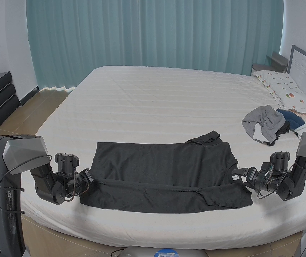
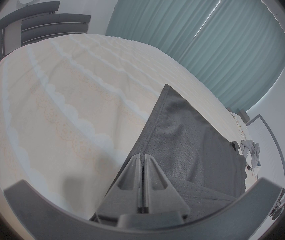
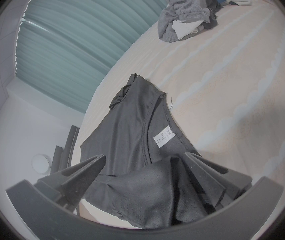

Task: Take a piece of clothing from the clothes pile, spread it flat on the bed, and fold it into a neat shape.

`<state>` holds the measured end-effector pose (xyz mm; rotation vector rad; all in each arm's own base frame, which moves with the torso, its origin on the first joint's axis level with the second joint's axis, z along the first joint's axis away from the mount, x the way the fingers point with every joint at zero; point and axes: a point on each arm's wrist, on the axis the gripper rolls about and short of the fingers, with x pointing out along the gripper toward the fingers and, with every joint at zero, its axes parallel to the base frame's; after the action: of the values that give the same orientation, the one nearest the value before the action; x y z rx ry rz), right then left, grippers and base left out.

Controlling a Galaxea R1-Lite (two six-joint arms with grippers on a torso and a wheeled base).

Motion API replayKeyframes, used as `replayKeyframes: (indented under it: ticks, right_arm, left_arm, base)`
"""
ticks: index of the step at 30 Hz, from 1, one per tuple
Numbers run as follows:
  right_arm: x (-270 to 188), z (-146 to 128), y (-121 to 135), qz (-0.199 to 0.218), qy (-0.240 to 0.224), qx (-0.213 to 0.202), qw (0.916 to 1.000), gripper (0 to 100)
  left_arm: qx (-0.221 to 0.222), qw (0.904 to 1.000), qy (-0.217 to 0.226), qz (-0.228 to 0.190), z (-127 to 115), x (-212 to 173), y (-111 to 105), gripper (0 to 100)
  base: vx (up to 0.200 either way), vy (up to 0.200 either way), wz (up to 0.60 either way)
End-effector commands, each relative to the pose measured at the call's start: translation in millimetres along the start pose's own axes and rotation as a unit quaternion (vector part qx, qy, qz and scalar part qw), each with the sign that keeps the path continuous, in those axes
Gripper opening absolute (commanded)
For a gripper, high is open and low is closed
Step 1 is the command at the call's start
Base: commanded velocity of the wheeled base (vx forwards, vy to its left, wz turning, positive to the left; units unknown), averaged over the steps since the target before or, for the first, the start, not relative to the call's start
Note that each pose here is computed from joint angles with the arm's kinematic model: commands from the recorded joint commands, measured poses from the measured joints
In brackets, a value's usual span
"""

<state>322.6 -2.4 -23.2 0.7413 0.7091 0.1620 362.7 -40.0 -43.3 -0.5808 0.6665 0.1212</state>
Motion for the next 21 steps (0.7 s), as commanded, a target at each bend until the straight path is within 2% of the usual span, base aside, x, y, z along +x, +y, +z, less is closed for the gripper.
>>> replayKeyframes:
  ticks: [1, 8, 9, 15, 21]
  right_arm:
    - [3.5, -9.7, -7.5, -0.010, 0.019, -0.017, 0.9996, 100]
    - [5.4, -13.7, -9.4, -0.012, 0.025, -0.026, 0.9993, 100]
    - [5.4, -14.9, -10.4, -0.013, 0.028, -0.030, 0.9991, 0]
    - [3.3, -17.5, -11.8, -0.014, 0.029, -0.038, 0.9987, 0]
    - [4.9, -11.4, -9.6, -0.004, 0.006, -0.041, 0.9991, 0]
  left_arm:
    - [0.000, 1.0000, 0.001, 0.001, -1.0, 1.0, 0.2, 0]
    - [0.000, 1.0000, 0.000, 0.001, -0.7, 1.2, 0.0, 0]
    - [0.000, 1.0000, 0.000, 0.000, -0.4, 1.3, -0.3, 0]
    - [0.000, 1.0000, -0.002, -0.001, 0.2, 1.7, -0.8, 0]
    - [0.002, 1.0000, 0.000, 0.001, -1.0, 3.0, 0.2, 0]
  base:
    - [0.000, 0.000, 0.00]
    - [0.000, 0.000, 0.00]
    - [0.000, 0.000, 0.00]
    - [0.000, 0.000, 0.00]
    - [0.000, 0.000, 0.00]
